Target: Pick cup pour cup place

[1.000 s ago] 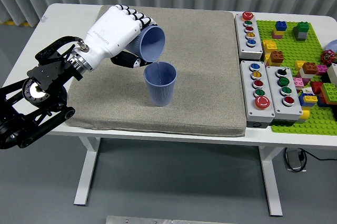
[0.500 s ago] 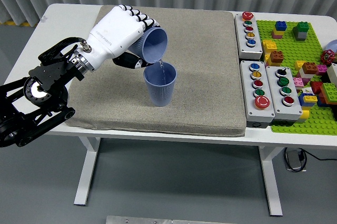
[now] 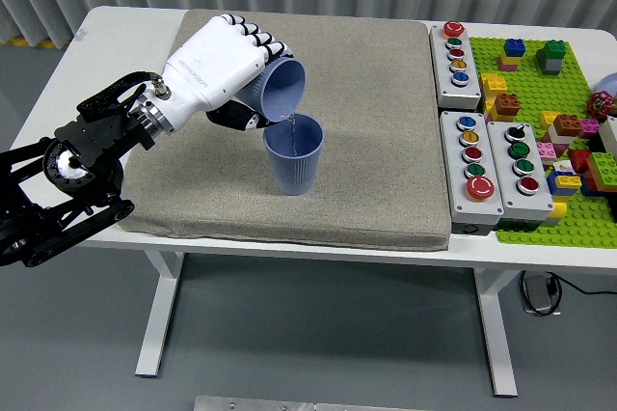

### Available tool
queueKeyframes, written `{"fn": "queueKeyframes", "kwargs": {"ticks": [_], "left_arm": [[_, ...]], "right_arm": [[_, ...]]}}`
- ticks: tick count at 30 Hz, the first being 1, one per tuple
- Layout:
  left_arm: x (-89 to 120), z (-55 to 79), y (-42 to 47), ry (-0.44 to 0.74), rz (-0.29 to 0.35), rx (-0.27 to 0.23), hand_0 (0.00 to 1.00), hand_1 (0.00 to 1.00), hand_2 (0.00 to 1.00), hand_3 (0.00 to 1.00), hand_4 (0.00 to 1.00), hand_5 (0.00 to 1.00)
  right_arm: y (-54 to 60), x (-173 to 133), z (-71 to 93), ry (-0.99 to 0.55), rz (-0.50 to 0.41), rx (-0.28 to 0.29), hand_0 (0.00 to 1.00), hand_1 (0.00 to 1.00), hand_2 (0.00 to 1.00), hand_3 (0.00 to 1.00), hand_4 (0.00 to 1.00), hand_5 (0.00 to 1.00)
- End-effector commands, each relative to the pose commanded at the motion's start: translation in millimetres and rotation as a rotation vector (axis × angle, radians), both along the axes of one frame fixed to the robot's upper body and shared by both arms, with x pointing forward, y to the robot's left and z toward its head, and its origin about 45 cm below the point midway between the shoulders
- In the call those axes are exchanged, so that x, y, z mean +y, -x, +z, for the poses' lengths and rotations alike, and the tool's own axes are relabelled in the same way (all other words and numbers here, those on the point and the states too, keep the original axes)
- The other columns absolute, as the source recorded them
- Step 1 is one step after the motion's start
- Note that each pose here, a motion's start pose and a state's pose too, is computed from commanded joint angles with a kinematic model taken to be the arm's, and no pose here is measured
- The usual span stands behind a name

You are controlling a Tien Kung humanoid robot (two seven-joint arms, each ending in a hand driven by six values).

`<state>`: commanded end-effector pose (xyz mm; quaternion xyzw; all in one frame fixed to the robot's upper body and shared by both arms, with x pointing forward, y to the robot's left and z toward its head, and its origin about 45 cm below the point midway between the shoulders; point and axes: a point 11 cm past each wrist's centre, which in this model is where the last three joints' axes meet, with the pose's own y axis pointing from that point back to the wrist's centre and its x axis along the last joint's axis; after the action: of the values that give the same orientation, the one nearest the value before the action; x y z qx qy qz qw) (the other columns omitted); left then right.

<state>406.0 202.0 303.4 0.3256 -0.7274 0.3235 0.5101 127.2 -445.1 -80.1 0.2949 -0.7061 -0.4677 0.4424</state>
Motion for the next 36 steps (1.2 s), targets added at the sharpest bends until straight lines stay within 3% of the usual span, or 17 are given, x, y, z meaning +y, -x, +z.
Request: {"fn": "queueKeyframes", "kwargs": {"ticks": [16, 36], "left_arm": [[-2.3, 1.0, 1.1, -0.01, 0.0, -0.01, 0.426, 0.483, 0.531, 0.498, 0.659, 0.044], [-7.9, 7.1, -0.2, -0.045, -0.019, -0.035, 0.429, 0.485, 0.531, 0.497, 0.652, 0.027]], "right_arm": [[4.9, 0.6, -1.6, -0.003, -0.001, 0.008, 0.696, 0.669, 0.609, 0.61, 0.002, 0.311], [0.5, 0.0, -0.2, -0.002, -0.004, -0.002, 0.696, 0.669, 0.609, 0.61, 0.002, 0.308]]}}
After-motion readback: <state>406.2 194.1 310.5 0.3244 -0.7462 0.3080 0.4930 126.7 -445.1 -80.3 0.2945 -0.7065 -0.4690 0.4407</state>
